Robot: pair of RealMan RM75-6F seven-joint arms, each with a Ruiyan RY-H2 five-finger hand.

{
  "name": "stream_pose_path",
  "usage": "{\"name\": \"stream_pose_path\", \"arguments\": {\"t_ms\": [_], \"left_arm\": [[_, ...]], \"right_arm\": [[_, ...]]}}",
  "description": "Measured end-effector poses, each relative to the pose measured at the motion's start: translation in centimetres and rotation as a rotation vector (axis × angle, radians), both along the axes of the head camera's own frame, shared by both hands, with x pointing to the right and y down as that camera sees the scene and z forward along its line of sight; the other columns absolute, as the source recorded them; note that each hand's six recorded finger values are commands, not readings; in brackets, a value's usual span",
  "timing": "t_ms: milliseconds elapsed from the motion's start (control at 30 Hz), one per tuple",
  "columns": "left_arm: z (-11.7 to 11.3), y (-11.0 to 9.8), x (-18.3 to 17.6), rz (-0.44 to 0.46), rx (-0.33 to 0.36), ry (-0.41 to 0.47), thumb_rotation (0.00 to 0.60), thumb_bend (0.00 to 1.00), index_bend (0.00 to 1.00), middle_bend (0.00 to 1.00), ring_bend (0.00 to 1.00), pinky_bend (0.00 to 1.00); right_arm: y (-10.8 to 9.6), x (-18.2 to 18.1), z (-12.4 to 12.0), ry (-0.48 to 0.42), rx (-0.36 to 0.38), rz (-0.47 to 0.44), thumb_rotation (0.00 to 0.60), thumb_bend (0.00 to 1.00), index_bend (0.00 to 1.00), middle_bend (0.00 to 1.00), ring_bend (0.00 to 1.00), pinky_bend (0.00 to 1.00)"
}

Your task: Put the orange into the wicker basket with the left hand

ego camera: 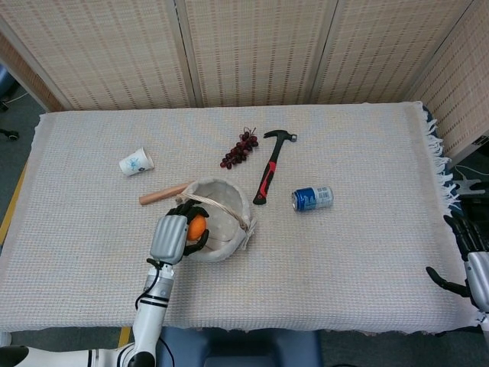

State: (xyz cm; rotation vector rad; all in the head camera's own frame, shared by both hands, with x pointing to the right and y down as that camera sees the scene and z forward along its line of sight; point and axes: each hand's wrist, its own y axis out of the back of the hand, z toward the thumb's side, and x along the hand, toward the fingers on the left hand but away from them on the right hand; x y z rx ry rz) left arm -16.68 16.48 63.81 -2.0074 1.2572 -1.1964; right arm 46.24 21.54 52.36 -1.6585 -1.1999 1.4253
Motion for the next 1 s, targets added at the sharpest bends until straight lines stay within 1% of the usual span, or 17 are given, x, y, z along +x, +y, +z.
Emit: {"name": "stream_pose_path", "arguments": {"t_ms": [100, 233, 400, 567, 667, 767, 867, 1000], "left_arm": [[0.3, 0.3, 0.0, 0.003, -0.05, 0.024, 0.6, 0.39, 0.02, 0.04, 0.15, 0.29], [0.8, 0.7, -0.1, 0.014, -0.093, 0.033, 0.6, 0.36, 0.0, 0.0, 0.08, 0.21], [1.1, 0.8, -0.4, 0.013, -0.116, 0.023, 0.6, 0.32, 0.0, 0.0, 0.04, 0.17], [1.0, 0.7, -0.7, 0.02, -0.103, 0.002, 0.6, 0.32, 0.0, 0.0, 0.03, 0.16], [1.0, 0.6, -1.5, 0.043, -0.082, -0.057, 0.6, 0.35, 0.0, 0.0, 0.03, 0.15], [1.0, 0.5, -3.2, 0.092, -0.053, -0.16, 0.6, 0.35, 0.01, 0.0, 0.03, 0.14], [1.0, 0.5, -5.8, 0.146, -0.028, -0.254, 0.6, 0.35, 0.01, 0.0, 0.03, 0.13], [0.8, 0.8, -10.5, 0.231, 0.004, -0.381, 0.6, 0.38, 0.02, 0.0, 0.02, 0.13]], "right_arm": [[0.0, 0.0, 0.0, 0.0, -0.001, 0.001, 0.6, 0.11, 0.0, 0.0, 0.0, 0.2], [0.0, 0.1, -0.1, -0.001, 0.002, 0.002, 0.6, 0.11, 0.0, 0.0, 0.0, 0.2], [0.0, 0.1, -0.1, -0.001, 0.001, 0.003, 0.6, 0.11, 0.0, 0.0, 0.0, 0.2], [0.0, 0.1, 0.0, 0.001, -0.001, 0.0, 0.6, 0.11, 0.0, 0.0, 0.0, 0.2], [0.0, 0.1, 0.0, 0.0, -0.003, 0.002, 0.6, 0.11, 0.0, 0.0, 0.0, 0.2], [-0.1, 0.2, 0.0, -0.003, -0.004, 0.005, 0.6, 0.11, 0.0, 0.0, 0.0, 0.2], [-0.1, 0.1, 0.0, -0.003, -0.005, 0.002, 0.6, 0.11, 0.0, 0.0, 0.0, 0.2], [-0.2, -0.1, 0.3, 0.008, -0.01, -0.001, 0.6, 0.11, 0.0, 0.0, 0.0, 0.2]]}}
